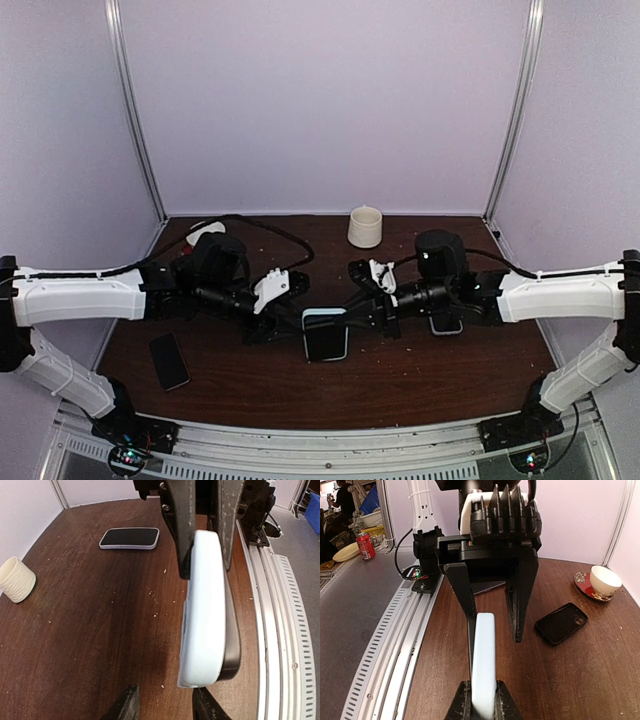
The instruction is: Put the phone into the phone case
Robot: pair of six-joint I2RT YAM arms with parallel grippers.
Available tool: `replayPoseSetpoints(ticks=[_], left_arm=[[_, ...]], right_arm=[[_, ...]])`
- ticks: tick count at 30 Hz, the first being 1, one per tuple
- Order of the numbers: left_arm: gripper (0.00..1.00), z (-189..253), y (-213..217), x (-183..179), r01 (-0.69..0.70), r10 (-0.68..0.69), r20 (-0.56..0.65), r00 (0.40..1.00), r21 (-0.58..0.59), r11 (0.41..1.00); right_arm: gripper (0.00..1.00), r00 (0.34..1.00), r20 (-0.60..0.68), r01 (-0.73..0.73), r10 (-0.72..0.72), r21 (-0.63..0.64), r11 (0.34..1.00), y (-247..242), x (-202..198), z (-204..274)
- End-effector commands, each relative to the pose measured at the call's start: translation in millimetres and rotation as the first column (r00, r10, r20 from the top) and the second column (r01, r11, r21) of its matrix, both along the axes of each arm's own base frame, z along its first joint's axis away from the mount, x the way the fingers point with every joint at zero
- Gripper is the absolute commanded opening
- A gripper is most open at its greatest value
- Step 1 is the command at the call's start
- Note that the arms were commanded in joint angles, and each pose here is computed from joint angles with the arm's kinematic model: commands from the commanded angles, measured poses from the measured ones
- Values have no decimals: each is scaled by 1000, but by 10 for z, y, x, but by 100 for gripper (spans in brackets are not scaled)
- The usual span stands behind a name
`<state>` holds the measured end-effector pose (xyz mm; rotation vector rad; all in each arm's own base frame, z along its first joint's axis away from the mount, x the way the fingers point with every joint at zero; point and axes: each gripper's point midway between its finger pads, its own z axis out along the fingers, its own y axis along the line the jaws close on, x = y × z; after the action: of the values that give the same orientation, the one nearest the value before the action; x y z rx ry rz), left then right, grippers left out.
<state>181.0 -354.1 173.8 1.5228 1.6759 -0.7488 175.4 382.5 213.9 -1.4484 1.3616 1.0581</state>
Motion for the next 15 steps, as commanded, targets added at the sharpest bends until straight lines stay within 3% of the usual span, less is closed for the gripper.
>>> replayPoseSetpoints(ticks=[1,9,15], left_arm=[[44,439,-202,-166,126,-121,41,992,-146,981],[55,488,-37,-121,92,-61,180,982,-170,981],[39,427,-197,-12,72,-59,109,992,-119,990]], right_arm=[[0,986,156,28,-49,135,990,74,88,619],[0,981,185,33,-57,129,991,38,83,662],[0,982,188,-17,-14,166,986,61,-3,802]])
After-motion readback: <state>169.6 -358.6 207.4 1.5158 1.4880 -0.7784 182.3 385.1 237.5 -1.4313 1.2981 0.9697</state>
